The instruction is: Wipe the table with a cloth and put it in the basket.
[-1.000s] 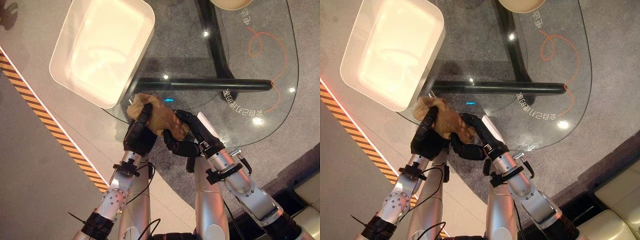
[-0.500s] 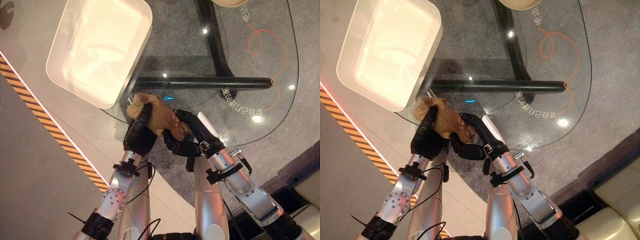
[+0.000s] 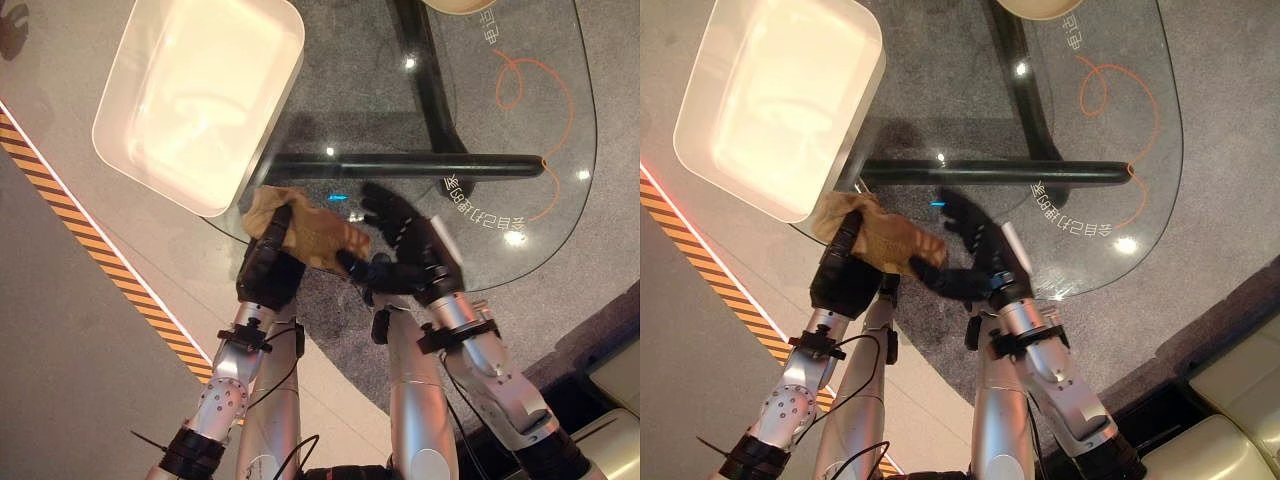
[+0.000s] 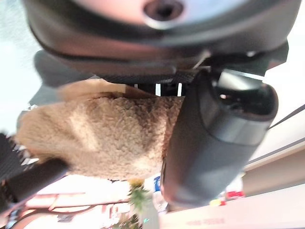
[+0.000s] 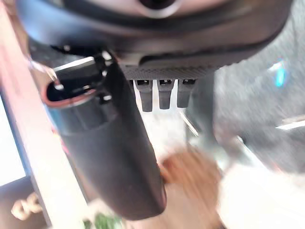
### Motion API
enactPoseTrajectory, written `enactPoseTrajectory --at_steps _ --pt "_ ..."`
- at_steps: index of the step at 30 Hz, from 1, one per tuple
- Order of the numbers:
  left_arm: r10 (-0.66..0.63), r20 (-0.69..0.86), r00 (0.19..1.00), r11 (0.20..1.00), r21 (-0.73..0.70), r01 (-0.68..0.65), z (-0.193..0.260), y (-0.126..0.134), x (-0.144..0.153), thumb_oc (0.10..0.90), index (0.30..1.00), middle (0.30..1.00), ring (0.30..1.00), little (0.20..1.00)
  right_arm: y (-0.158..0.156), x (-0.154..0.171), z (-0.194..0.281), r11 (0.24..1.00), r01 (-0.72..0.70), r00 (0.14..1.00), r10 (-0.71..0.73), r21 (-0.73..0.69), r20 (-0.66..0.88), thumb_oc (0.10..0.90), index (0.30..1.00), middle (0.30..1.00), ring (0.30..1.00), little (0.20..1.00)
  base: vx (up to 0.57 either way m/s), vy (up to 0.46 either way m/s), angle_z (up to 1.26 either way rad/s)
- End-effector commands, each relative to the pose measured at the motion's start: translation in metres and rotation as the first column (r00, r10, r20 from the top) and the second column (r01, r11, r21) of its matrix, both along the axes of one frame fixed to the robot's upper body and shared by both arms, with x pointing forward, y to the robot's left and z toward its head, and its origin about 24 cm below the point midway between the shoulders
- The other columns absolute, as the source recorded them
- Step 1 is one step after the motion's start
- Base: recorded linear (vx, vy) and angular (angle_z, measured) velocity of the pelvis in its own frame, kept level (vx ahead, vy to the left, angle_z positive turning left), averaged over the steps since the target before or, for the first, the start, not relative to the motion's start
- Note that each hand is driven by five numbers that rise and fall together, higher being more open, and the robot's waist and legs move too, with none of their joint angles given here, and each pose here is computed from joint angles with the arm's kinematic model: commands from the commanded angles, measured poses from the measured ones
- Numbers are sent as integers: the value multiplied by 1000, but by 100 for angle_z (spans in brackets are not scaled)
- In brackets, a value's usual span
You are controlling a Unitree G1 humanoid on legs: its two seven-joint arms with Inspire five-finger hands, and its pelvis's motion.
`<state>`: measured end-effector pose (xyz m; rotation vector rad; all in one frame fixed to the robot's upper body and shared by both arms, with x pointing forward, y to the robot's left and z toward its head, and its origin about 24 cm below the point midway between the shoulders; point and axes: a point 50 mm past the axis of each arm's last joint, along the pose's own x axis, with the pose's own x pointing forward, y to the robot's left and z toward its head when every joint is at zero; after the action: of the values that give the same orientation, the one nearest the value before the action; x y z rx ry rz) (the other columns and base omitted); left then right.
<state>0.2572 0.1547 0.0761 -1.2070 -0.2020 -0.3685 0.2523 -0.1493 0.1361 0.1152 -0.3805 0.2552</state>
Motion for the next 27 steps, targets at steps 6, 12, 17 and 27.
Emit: enactPoseTrajectory --at_steps 6,12,17,27 --pt "-20 242 970 999 -39 30 33 -3 -18 100 300 300 300 200 7 -17 27 974 -163 976 136 157 170 800 900 900 900 900 0 0 0" --pt "-12 255 967 999 -33 21 34 -2 -19 100 300 300 300 200 6 -16 24 981 -150 979 129 127 160 800 900 900 900 900 0 0 0" --pt "17 315 949 1000 -13 -14 41 1 -19 100 300 300 300 200 8 -14 24 983 -148 980 132 106 147 800 900 900 900 900 0 0 0" --pt "179 479 860 952 135 -273 67 27 -20 100 300 300 300 200 9 -13 20 986 -166 982 163 24 91 800 900 900 900 900 2 25 -1"
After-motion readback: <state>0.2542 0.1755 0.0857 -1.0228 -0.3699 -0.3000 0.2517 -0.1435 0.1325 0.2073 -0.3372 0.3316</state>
